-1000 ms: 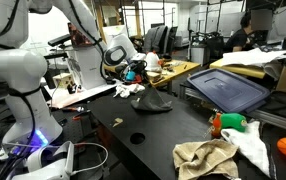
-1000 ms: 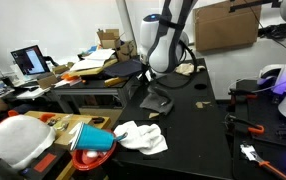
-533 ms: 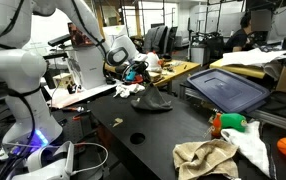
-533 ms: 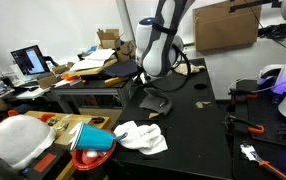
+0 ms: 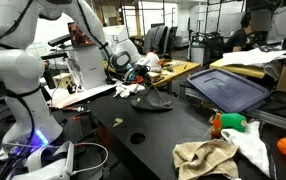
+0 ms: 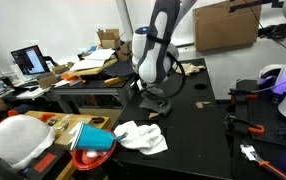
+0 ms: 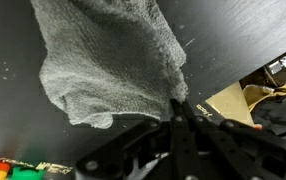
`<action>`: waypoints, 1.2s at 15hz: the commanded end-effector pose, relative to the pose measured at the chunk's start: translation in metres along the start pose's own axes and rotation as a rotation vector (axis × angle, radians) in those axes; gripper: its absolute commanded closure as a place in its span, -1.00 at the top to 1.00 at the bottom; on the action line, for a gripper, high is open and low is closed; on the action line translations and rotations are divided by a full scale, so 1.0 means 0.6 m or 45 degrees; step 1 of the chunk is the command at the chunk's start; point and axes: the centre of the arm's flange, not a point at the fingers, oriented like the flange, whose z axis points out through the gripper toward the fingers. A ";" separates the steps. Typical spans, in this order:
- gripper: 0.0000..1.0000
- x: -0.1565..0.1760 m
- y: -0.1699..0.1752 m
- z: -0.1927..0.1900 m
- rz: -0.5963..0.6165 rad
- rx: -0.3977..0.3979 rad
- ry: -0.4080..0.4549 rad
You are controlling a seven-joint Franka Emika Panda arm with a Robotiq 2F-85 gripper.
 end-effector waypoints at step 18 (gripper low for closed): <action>1.00 0.081 0.158 0.043 0.411 -0.068 0.017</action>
